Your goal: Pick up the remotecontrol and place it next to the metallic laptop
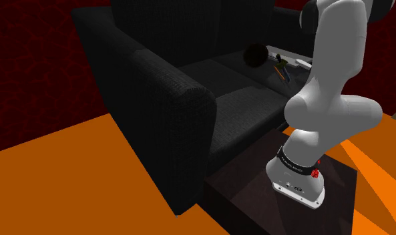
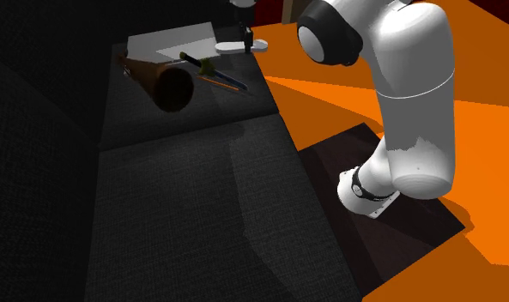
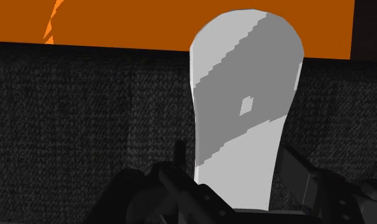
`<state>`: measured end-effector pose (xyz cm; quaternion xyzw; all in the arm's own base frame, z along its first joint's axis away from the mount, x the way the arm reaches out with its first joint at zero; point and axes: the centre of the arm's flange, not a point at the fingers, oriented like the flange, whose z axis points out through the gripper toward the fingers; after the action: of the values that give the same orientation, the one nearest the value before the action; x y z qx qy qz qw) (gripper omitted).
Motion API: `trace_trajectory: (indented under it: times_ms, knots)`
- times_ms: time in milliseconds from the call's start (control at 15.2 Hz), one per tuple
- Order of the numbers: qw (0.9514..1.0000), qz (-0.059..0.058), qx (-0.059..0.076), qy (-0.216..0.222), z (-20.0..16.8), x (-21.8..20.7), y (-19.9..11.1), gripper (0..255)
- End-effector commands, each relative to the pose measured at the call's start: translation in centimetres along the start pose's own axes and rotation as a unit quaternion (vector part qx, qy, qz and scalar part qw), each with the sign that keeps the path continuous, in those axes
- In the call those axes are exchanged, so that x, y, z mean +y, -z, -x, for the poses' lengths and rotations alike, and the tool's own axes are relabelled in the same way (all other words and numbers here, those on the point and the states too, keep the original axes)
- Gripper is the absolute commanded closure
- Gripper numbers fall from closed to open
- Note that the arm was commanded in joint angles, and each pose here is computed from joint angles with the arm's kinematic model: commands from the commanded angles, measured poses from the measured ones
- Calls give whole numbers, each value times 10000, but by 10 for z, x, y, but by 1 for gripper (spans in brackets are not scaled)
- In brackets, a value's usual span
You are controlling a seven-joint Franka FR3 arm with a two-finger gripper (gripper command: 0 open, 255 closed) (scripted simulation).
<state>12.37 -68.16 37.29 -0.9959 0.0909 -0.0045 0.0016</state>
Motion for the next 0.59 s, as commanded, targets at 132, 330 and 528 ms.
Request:
trace_trajectory:
  times_ms: [132, 330, 528]
  knots:
    - [10000, 4, 2, 0, 1, 0, -22, 255]
    - [10000, 4, 2, 0, 1, 0, -22, 255]
    - [10000, 4, 2, 0, 1, 0, -22, 255]
